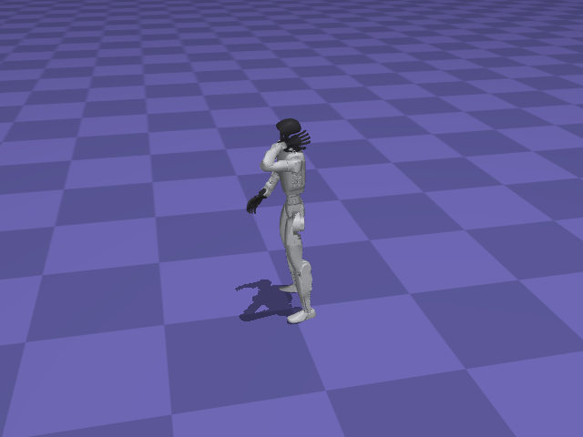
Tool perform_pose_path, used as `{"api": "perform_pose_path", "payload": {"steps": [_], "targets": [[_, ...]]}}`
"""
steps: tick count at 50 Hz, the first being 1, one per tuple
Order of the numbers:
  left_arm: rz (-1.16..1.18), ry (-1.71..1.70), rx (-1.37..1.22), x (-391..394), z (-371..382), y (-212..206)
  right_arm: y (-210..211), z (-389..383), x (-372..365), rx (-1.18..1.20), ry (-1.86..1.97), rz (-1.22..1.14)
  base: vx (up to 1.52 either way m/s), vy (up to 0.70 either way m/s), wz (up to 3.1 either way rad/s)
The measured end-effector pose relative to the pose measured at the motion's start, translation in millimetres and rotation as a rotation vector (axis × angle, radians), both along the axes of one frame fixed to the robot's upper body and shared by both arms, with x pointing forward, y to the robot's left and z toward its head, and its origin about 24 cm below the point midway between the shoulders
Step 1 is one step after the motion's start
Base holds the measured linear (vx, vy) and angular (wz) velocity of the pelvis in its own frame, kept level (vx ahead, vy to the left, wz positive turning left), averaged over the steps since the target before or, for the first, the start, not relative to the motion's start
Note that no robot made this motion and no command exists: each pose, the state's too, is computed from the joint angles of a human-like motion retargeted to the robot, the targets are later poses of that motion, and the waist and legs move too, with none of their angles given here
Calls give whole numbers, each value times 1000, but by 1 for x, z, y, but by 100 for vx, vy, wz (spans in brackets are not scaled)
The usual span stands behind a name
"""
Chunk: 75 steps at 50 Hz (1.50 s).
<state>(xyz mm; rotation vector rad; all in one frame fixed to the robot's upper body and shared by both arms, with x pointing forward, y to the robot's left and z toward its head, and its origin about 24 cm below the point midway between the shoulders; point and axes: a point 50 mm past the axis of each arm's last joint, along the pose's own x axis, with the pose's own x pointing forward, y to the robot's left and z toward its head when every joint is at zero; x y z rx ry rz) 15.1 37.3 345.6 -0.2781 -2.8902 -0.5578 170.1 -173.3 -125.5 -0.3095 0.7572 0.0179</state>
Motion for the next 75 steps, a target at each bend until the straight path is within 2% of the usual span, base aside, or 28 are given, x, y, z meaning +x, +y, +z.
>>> {"api": "perform_pose_path", "payload": {"steps": [6,17,27,37,48,62,75], "targets": [[-5,-30,-21,0,-3,-4,-3,-8,-18,-33,56,62,0,0,0],[-169,234,4,7,2,5,1,-25,-44,-61,189,24,0,0,0],[-262,388,51,16,3,18,10,-12,-20,5,93,70,0,0,0],[-165,285,107,7,8,16,-14,5,8,4,-10,-84,0,0,0],[-25,183,265,-2,16,-1,-34,-11,-10,-31,165,-113,0,0,0],[-190,297,177,5,12,10,-18,-21,-30,-12,199,-113,0,0,0],[-266,317,361,7,4,17,-10,-9,-8,2,109,-44,0,0,0]]}}
